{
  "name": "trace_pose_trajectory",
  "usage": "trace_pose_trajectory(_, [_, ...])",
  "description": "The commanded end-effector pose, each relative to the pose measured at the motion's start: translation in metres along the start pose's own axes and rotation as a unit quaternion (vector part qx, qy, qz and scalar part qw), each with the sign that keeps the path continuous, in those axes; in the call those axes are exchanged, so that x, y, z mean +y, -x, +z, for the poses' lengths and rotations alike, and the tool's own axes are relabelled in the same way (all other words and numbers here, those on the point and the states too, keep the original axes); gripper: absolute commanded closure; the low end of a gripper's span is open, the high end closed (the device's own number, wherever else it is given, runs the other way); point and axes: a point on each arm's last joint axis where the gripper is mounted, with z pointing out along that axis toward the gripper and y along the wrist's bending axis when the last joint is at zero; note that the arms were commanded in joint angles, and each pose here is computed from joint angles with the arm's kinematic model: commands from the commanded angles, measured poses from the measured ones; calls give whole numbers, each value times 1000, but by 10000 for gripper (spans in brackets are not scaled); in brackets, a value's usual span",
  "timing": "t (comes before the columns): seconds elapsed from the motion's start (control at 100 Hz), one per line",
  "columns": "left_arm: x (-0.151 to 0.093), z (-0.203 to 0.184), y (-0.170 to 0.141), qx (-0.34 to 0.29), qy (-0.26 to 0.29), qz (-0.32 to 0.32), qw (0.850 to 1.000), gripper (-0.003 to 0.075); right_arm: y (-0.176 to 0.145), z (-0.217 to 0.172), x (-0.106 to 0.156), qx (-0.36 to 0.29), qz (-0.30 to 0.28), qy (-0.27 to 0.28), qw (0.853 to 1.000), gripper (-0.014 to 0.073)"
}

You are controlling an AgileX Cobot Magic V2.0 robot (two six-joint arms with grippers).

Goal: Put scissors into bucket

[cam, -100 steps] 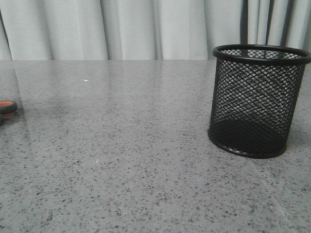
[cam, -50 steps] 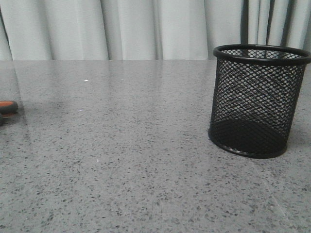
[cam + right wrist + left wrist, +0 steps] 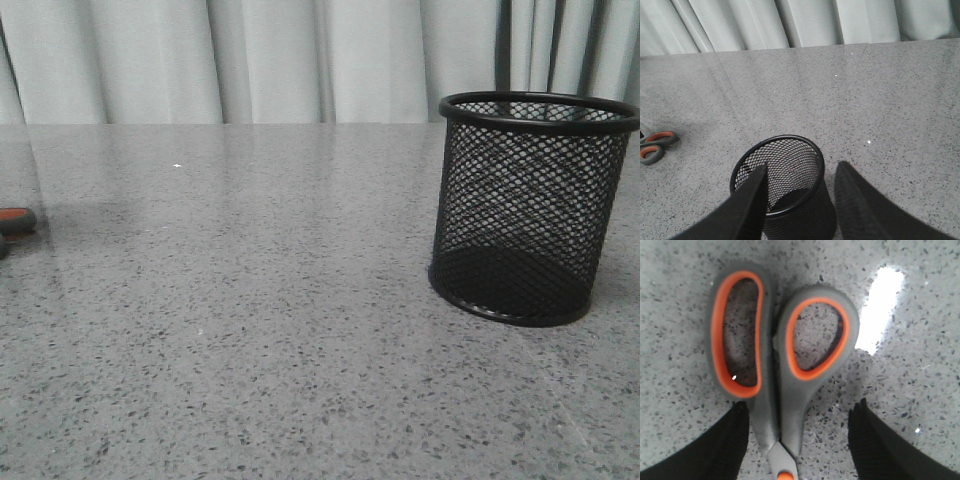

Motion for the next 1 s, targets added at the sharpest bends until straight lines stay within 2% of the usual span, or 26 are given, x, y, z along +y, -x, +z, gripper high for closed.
trace_pose_trajectory(0.0, [2, -12, 3, -18, 18, -5, 1000, 311, 17, -2, 2, -48, -7, 1, 999, 315])
trace_pose_trajectory(0.41, [13, -4, -11, -5, 18, -29, 999, 311, 17, -2, 2, -47, -7, 1, 999, 315])
trace_pose_trajectory(0.67, [17, -3, -7, -32, 32, -41, 998, 311, 17, -2, 2, -47, -7, 1, 999, 315])
trace_pose_trajectory(0.99, [23, 13, -6, -29, 6, -48, 998, 311, 16, -2, 2, -40, -7, 1, 999, 315])
